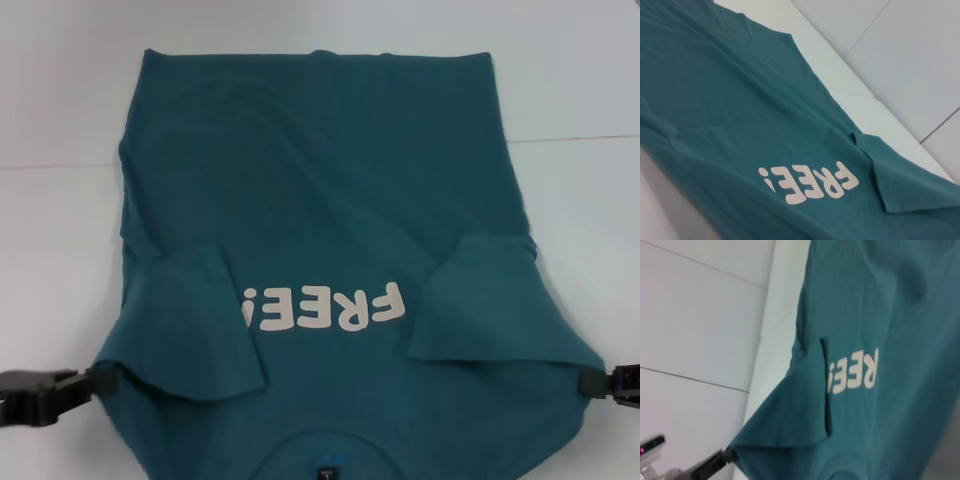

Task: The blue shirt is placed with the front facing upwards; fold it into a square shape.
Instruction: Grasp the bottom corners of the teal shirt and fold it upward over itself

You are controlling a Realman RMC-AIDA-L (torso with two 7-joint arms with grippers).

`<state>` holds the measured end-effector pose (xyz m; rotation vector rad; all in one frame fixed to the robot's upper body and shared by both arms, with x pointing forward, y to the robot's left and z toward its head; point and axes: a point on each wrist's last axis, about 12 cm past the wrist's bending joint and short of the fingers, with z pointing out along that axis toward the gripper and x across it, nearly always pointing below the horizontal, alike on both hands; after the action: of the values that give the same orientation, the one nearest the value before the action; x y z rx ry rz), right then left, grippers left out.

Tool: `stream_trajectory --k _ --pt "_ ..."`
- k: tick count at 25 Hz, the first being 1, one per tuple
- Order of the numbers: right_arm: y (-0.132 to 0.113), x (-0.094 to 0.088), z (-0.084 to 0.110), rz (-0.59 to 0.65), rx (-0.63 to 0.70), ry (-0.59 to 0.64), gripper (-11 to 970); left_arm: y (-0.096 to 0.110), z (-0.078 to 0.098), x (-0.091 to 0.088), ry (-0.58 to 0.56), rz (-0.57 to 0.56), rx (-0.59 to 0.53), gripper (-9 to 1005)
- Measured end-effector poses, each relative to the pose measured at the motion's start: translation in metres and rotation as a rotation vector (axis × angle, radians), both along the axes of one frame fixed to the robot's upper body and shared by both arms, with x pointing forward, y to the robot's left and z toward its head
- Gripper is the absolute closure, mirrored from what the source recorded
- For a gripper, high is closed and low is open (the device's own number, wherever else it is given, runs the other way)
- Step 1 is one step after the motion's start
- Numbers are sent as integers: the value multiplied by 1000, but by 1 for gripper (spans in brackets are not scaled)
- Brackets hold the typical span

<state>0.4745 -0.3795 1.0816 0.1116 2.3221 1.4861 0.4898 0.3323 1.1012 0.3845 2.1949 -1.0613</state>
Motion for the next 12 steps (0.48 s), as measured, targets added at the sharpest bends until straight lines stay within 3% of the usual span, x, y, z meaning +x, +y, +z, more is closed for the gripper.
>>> stream_trajectory --k 12 --pt "-15 -24 0 -38 42 -9 892 23 -7 -40 10 59 -70 971"
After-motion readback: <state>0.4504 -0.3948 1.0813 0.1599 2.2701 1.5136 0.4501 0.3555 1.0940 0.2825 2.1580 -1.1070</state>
